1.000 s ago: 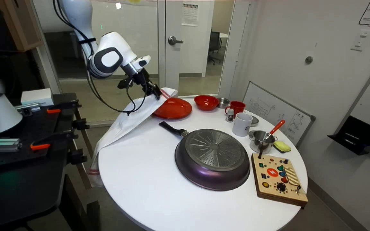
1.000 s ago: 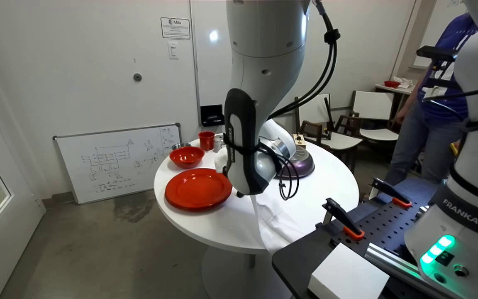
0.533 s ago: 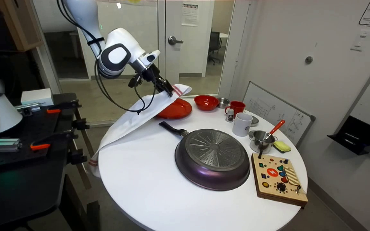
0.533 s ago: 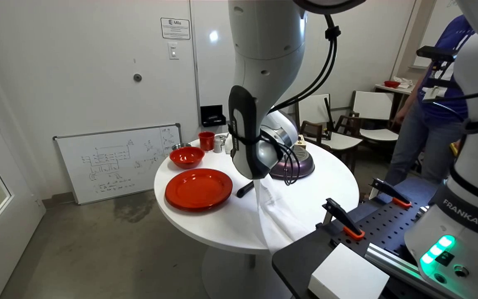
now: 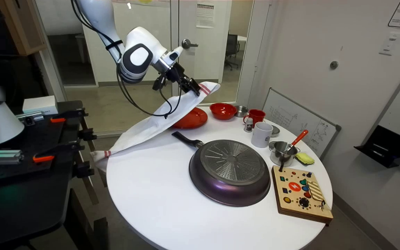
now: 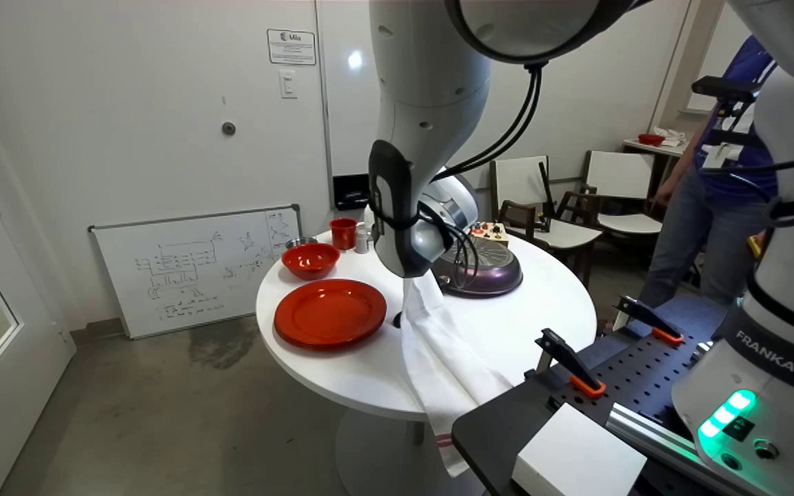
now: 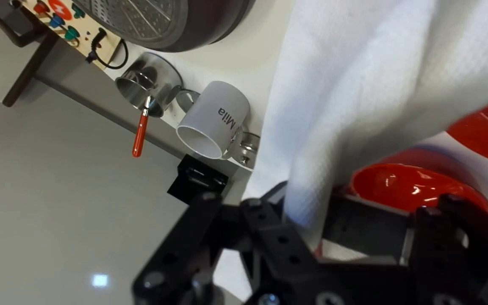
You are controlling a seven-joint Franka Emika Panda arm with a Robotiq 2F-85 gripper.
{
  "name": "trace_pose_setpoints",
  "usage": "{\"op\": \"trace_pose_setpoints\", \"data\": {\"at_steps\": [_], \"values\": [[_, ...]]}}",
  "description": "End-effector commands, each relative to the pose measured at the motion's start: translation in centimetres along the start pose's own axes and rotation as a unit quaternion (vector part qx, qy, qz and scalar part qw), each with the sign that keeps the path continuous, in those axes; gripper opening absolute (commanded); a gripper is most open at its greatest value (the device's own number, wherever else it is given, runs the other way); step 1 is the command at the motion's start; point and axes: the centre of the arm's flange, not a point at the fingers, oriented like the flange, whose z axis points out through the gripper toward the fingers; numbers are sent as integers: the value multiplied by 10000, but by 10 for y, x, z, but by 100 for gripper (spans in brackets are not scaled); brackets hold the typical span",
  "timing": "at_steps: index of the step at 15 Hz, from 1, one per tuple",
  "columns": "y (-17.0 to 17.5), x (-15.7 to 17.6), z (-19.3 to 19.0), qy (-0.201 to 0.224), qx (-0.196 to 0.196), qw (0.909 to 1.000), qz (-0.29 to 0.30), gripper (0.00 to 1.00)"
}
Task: Unfold the towel
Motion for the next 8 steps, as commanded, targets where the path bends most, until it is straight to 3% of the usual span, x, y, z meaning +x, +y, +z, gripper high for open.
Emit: {"op": "trace_pose_setpoints", "data": {"at_steps": [1, 8], "values": [[7, 1, 44, 77, -254, 9996, 58, 0], [22, 9, 86, 86, -498, 9987, 8, 0]]}}
